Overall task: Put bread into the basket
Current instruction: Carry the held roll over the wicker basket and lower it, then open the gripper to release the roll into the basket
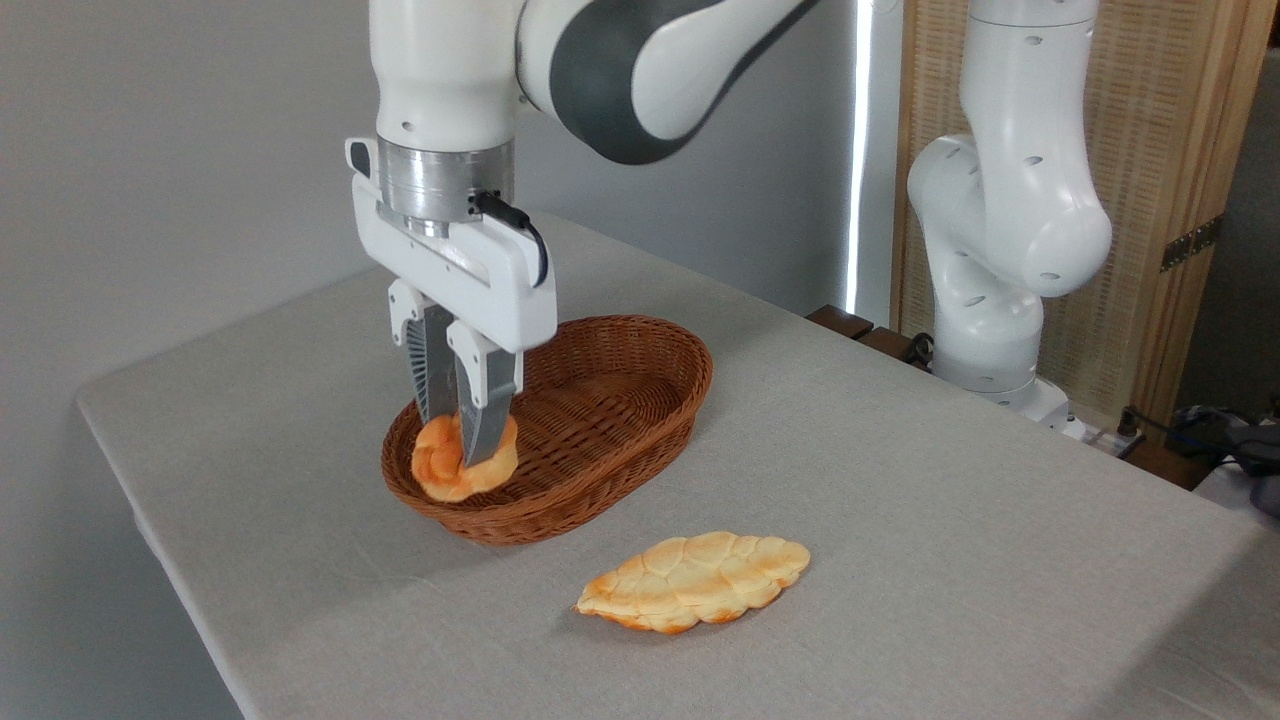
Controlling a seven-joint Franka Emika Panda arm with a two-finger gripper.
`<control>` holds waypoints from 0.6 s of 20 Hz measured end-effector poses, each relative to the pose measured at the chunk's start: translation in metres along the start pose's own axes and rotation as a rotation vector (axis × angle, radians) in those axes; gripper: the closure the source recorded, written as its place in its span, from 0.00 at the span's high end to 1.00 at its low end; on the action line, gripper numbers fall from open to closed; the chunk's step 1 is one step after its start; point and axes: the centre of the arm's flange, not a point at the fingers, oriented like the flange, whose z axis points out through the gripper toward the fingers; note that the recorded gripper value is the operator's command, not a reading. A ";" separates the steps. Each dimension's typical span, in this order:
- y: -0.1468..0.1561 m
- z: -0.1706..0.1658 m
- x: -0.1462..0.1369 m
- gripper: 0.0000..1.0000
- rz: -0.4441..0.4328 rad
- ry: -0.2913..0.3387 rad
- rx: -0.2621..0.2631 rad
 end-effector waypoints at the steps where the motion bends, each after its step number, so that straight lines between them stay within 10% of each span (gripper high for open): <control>1: 0.010 0.002 0.003 0.86 0.017 -0.018 -0.016; 2: 0.019 0.005 0.006 1.00 0.028 -0.033 -0.028; 12: 0.060 0.034 0.026 1.00 0.045 -0.087 -0.061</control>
